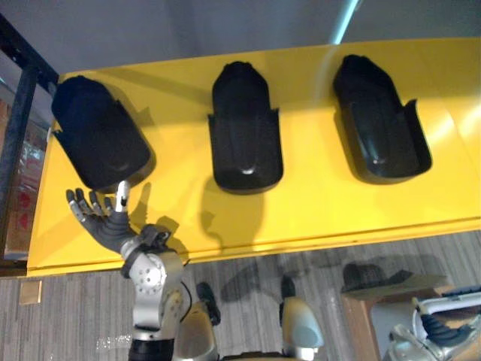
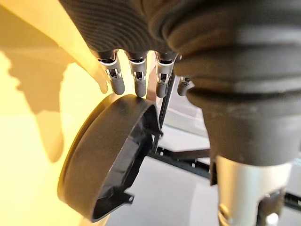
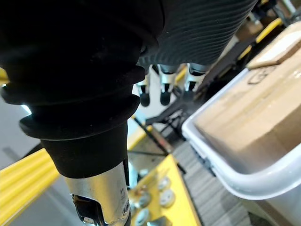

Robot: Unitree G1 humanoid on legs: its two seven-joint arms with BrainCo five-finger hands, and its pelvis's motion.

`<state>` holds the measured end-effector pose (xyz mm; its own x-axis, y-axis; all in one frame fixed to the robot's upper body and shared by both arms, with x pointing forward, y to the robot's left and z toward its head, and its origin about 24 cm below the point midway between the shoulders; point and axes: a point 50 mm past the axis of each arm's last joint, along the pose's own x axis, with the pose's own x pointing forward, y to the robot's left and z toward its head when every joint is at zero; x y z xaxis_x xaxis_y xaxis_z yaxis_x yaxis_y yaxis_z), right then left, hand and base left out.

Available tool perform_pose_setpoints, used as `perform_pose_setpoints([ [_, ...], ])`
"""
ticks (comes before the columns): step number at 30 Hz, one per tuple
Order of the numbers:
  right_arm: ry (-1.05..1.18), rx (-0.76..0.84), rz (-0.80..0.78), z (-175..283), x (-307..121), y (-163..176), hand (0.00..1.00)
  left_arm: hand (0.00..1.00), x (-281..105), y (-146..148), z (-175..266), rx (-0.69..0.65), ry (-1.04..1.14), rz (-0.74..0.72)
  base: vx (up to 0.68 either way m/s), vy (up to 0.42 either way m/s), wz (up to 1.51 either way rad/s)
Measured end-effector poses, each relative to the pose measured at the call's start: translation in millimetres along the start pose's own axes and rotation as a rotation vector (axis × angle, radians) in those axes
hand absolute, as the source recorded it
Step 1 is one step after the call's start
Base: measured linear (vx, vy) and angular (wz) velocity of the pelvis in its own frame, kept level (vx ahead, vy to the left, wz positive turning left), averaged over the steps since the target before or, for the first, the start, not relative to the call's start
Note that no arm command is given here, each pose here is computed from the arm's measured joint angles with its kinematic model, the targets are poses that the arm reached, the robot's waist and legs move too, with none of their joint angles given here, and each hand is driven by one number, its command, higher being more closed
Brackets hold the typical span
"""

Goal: Walk over and take plastic housings, then place them on the shelf

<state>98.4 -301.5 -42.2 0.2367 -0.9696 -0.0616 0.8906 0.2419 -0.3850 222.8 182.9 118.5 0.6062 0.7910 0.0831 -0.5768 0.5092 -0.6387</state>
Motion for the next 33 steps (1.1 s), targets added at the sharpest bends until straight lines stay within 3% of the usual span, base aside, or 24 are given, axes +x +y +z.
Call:
perform_pose_setpoints([
  [9, 0.042, -0.034, 0.000, -12, -3, -2, 0.00, 0.00, -4, 3, 4, 0.028, -0.078, 0.105, 0.00, 0.000, 0.00],
  [14, 0.054, -0.031, 0.001, -17, -6, -2, 0.00, 0.00, -10, -3, 26, 0.133, -0.351, 0.107, 0.00, -0.003, 0.05],
  [17, 0.069, -0.042, -0.003, -22, -8, -2, 0.00, 0.00, -14, -14, 38, 0.270, -0.525, 0.045, 0.01, -0.005, 0.09],
  [21, 0.084, -0.053, 0.005, -26, -12, -1, 0.00, 0.00, -6, -30, 34, 0.615, -0.583, -0.250, 0.03, -0.003, -0.02],
  [26, 0.098, -0.098, -0.021, -35, -8, -14, 0.00, 0.00, 22, -35, 17, 0.942, -0.442, -0.489, 0.03, -0.005, -0.12],
  [30, 0.095, -0.116, -0.062, -36, 2, -29, 0.00, 0.00, 54, -25, 1, 1.134, -0.238, -0.570, 0.01, -0.006, -0.17],
  [33, 0.100, -0.135, -0.070, -37, 6, -35, 0.00, 0.00, 81, -14, 3, 1.166, -0.162, -0.529, 0.01, 0.002, -0.15],
])
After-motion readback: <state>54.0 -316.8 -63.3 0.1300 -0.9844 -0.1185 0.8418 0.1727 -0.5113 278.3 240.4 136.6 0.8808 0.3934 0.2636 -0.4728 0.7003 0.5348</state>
